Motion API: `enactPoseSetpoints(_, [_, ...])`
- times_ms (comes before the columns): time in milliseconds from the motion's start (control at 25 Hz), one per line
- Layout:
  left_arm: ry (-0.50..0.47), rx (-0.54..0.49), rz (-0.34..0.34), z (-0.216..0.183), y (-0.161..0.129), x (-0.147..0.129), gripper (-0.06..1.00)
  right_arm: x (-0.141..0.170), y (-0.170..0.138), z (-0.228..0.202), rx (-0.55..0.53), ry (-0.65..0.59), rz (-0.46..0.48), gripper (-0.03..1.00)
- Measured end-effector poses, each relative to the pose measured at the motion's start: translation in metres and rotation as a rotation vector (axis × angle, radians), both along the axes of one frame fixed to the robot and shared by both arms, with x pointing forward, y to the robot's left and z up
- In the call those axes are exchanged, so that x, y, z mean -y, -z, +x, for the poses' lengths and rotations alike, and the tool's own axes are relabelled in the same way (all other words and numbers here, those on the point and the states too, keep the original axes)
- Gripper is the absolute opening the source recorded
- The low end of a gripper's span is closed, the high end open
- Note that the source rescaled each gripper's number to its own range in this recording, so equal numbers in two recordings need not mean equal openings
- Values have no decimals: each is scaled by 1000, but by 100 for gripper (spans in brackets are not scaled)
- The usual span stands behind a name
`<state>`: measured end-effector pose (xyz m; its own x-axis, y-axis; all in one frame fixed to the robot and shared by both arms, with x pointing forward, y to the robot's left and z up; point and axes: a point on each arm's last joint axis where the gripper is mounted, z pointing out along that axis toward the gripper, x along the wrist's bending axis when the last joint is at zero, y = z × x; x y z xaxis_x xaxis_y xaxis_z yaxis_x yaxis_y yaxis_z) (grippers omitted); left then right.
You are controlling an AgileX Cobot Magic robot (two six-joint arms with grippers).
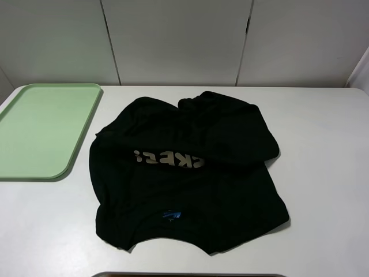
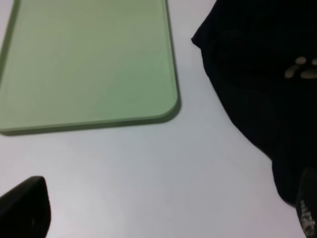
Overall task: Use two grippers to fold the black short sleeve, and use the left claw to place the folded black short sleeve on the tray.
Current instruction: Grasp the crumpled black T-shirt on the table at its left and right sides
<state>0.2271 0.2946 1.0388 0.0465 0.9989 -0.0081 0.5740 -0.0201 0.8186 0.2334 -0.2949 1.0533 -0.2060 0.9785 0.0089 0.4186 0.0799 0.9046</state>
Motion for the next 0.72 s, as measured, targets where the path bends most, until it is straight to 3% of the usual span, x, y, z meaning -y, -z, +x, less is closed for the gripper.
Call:
enactPoseSetpoints(320, [34, 1, -27, 0, 0, 3, 100, -3, 0, 6, -46, -41, 10, 100])
enactPoseSetpoints(480, [151, -11, -43, 3, -5, 7, 100, -11, 1, 27, -185, -106, -15, 100])
enactPoseSetpoints(720, [367, -116, -12, 33, -32, 18, 100, -28, -1, 67, -378, -271, -107, 100])
